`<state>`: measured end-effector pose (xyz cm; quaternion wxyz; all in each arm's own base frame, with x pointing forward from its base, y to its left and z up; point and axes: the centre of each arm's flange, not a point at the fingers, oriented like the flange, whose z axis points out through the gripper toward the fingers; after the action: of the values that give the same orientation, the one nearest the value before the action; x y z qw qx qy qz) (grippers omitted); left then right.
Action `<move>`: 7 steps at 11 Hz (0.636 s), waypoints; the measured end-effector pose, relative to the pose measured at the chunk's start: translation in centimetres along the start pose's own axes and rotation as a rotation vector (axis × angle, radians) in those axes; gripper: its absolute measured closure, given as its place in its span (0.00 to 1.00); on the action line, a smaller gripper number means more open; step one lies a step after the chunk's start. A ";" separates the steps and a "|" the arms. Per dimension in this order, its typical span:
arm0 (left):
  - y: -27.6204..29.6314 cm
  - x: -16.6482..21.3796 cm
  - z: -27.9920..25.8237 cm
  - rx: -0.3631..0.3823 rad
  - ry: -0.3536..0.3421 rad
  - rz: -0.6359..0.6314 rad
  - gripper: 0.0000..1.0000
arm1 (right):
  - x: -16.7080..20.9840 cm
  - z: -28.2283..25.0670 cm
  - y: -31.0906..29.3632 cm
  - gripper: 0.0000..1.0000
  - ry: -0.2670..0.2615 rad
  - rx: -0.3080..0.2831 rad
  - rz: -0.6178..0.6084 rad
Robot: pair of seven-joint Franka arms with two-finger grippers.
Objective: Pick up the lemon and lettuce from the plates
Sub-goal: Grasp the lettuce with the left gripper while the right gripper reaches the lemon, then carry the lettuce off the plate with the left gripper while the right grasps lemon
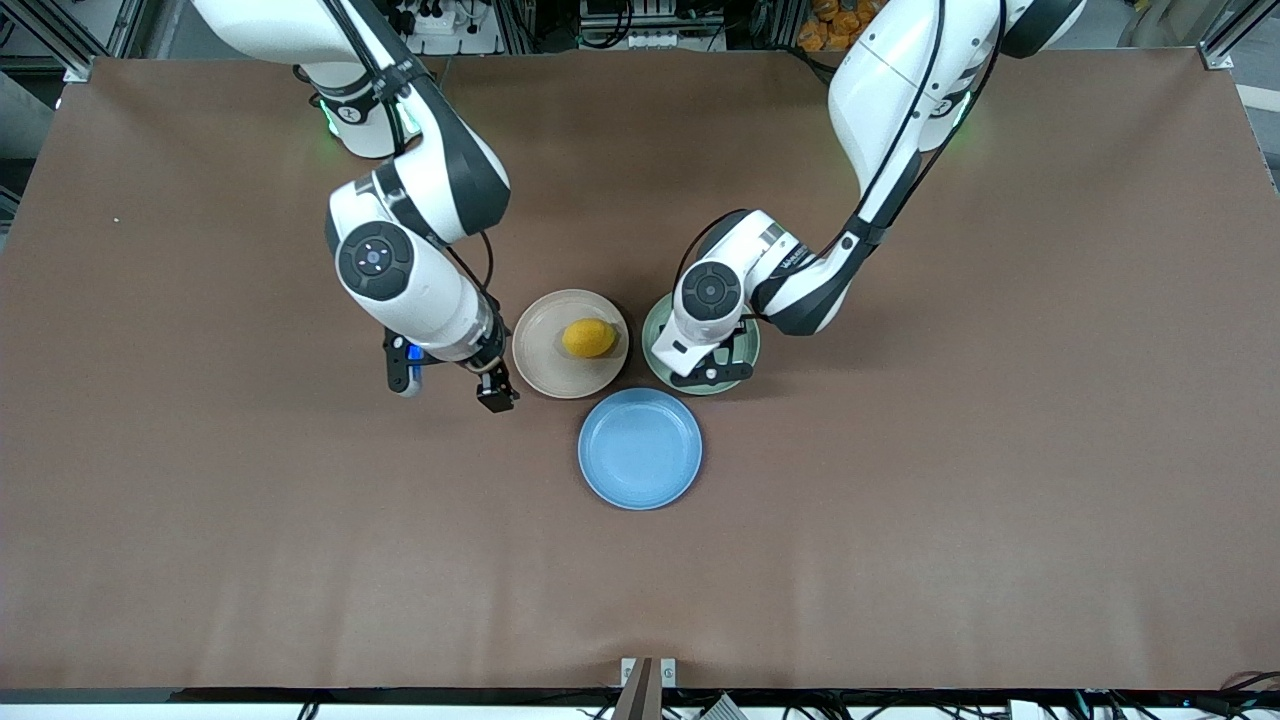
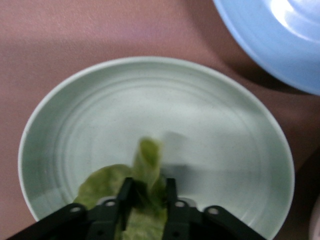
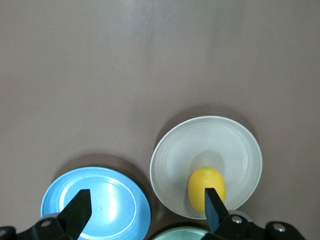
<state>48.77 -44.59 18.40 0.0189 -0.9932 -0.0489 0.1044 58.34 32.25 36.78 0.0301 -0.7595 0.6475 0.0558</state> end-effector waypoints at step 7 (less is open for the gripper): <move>-0.6 1.1 -5.3 0.029 -0.009 -0.022 0.96 | -3.0 7.0 0.2 0.00 0.031 0.029 0.048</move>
<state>50.91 -44.07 23.38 0.0345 -0.9917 -0.0581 0.1091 57.31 35.96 30.20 0.0298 -0.7440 0.6666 0.0353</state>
